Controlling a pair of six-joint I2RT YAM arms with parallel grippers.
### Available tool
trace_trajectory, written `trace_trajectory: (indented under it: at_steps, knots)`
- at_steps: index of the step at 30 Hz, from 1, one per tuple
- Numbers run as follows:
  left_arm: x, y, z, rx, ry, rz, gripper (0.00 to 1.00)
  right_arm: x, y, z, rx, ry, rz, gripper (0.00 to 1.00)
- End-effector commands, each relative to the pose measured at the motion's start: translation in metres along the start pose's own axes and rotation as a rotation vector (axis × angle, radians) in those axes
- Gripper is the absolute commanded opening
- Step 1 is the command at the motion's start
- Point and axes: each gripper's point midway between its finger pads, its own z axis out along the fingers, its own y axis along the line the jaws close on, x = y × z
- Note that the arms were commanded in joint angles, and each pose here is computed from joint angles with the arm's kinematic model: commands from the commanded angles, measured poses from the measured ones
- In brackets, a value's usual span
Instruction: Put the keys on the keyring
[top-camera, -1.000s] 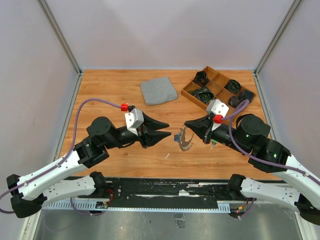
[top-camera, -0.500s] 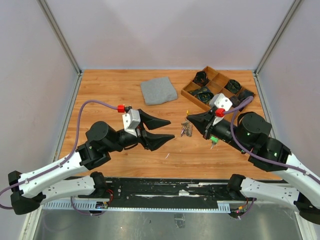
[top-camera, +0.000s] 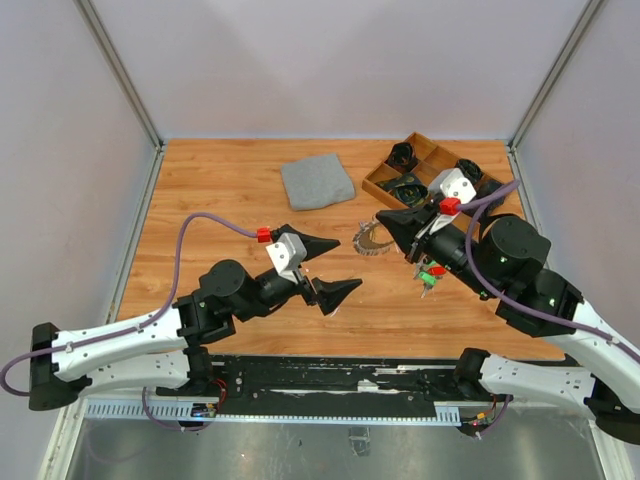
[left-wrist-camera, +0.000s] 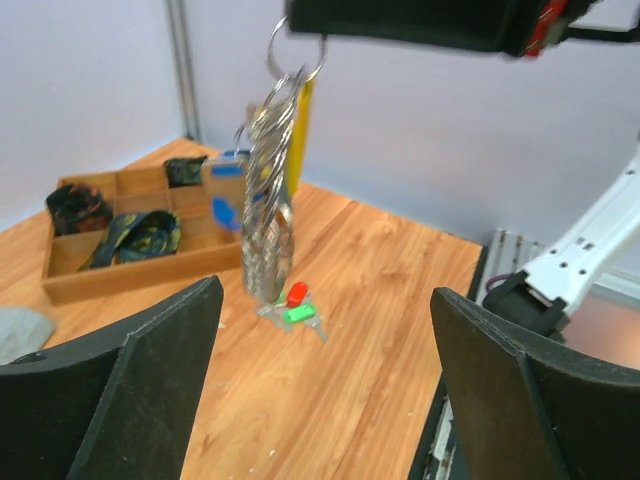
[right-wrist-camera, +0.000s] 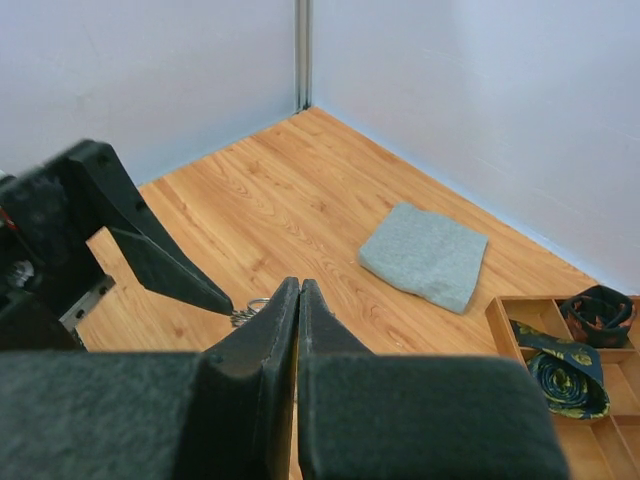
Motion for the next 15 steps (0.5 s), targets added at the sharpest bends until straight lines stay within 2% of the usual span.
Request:
trace_trajectory:
  at_steps: [1,8,15]
  knots:
    - [-0.001,0.017,0.004,-0.102,-0.057,-0.002,0.92,-0.042,-0.007,-0.006,0.031,-0.126,0.06,0.01]
    - [-0.001,0.025,0.014,-0.156,-0.114,-0.028,0.93,-0.05,-0.008,-0.008,0.034,-0.146,0.084,0.0]
    - [-0.012,-0.001,0.032,-0.048,-0.167,-0.063,0.92,-0.048,-0.01,-0.006,0.053,-0.141,0.104,0.01]
